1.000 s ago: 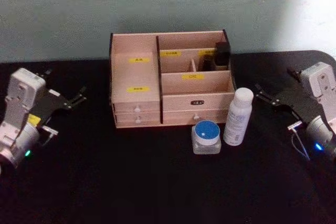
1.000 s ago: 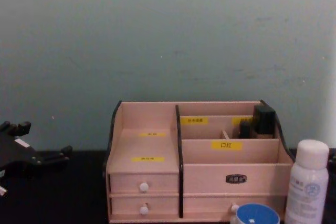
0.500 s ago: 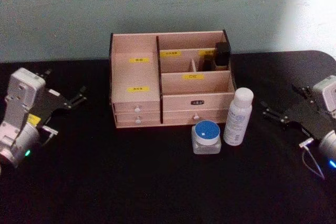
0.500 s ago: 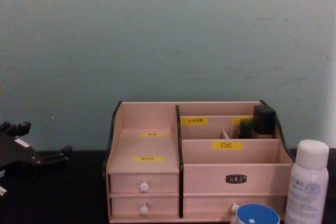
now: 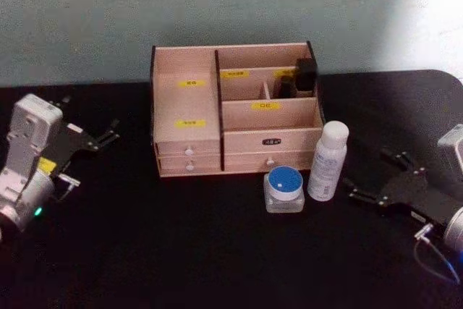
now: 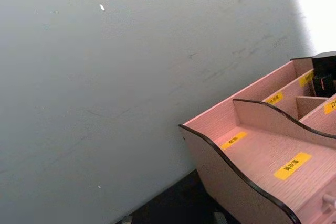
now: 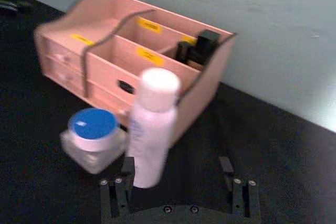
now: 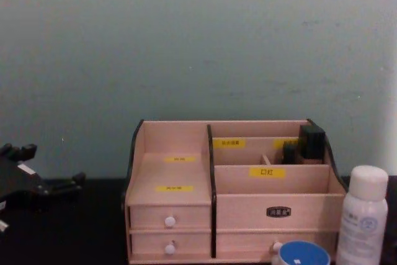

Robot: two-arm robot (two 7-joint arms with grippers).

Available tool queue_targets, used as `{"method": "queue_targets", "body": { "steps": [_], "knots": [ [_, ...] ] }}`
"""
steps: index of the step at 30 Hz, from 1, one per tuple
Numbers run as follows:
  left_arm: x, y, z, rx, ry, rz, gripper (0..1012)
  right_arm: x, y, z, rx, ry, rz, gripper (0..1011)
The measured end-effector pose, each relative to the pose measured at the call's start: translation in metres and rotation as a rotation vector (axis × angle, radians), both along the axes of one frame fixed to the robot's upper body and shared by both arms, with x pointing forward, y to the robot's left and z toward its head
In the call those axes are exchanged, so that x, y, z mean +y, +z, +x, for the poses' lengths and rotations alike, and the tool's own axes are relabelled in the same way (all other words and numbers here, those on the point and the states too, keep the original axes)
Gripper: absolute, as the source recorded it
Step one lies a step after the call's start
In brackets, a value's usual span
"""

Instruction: Pick up the facial cleanser and watermelon frost from the table and place them into the tiered storage box.

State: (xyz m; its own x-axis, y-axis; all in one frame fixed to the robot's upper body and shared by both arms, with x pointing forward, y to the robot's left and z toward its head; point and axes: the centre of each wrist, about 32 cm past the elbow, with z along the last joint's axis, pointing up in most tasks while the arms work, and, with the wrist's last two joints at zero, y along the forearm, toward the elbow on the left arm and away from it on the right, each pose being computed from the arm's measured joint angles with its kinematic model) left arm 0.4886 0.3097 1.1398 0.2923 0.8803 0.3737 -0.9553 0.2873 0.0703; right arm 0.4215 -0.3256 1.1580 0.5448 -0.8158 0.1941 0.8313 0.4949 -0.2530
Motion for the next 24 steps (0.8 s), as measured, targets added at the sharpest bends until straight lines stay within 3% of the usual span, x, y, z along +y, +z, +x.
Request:
{"method": "queue_targets", "body": {
  "steps": [8,15,24],
  "knots": [
    [0.0,0.0,0.0,0.0,0.0,0.0,1001,0.012,-0.001,0.002,0.047,0.056,0.075,1000],
    [0.0,0.0,0.0,0.0,0.0,0.0,1001,0.024,-0.005,0.014,0.079,0.016,0.133,1002],
    [0.0,0.0,0.0,0.0,0.0,0.0,1001,0.035,-0.006,0.03,0.068,-0.013,0.162,1002]
  ]
}}
